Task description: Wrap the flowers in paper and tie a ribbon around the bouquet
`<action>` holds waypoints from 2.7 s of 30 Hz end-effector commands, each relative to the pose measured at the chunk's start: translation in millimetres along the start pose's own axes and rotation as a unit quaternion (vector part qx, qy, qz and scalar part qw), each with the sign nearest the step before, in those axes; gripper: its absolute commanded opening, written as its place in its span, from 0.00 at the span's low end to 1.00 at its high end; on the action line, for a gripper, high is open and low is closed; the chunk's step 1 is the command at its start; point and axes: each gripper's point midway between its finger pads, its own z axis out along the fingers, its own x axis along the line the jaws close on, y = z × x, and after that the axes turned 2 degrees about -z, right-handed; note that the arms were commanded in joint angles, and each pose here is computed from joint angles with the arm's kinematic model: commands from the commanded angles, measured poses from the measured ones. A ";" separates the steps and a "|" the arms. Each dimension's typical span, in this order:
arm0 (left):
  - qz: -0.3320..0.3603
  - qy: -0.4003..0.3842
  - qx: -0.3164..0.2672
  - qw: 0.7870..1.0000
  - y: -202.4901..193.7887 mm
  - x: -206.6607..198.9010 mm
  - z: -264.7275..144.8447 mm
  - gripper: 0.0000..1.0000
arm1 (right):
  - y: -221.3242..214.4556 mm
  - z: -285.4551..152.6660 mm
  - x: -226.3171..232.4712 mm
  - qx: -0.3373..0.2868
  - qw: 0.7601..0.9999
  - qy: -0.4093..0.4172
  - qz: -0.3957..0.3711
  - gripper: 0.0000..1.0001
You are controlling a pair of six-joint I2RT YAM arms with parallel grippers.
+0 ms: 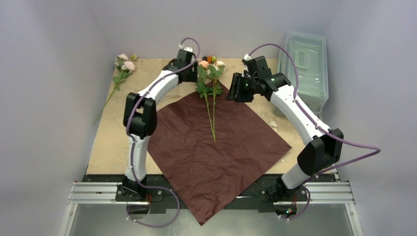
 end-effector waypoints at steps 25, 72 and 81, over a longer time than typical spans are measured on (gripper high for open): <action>0.077 0.345 0.022 0.935 47.1 356.4 29.3 0.89 | -34.9 42.0 -1.7 0.118 0.993 0.014 0.028 0.53; -0.191 0.031 0.103 0.976 -65.3 333.4 71.2 0.00 | -36.6 75.6 56.5 0.142 0.989 0.033 0.027 0.52; -0.239 0.005 -0.001 0.971 30.6 303.8 4.5 0.00 | -12.9 59.6 82.3 0.079 0.992 0.097 0.016 0.52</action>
